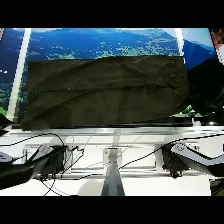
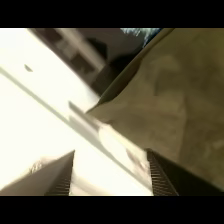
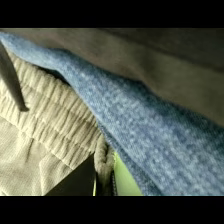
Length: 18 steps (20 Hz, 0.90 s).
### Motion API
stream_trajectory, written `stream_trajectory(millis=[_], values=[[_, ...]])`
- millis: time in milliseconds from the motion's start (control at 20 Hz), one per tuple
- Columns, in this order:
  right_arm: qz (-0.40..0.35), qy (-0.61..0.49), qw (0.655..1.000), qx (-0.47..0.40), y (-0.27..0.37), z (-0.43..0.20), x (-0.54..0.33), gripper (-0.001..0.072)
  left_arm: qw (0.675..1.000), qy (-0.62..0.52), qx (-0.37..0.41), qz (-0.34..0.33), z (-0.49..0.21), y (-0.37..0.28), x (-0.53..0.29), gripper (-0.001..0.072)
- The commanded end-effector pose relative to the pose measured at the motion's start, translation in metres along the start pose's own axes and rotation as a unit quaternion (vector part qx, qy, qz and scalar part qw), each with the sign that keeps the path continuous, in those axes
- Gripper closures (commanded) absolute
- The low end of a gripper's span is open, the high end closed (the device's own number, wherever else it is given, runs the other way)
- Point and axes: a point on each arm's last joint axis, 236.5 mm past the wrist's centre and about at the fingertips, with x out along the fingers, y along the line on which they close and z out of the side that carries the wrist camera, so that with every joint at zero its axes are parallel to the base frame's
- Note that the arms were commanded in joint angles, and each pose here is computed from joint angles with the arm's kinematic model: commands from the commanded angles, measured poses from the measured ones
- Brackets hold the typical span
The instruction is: Fold the clothes and pants, and hang the long-sleeved shirts on hangers.
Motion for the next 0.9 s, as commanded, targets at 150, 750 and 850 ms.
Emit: stream_trajectory(millis=[150,750,850], values=[[-0.004,-0.005,1.0,-0.003,-0.001,0.002,0.001,0.0674,0.998,0.069,-0.003,0.006,-0.045,0.022,0.023,0.0179],[0.005,0.007,1.0,-0.001,0.003,-0.003,0.001,0.0674,0.997,-0.052,0.002,-0.063,-0.012,-0.008,0.073,0.0208],[0.005,0.007,1.0,-0.002,0.003,-0.003,0.0,0.0674,0.997,-0.04,-0.001,-0.067,-0.014,-0.008,0.079,0.0208]])
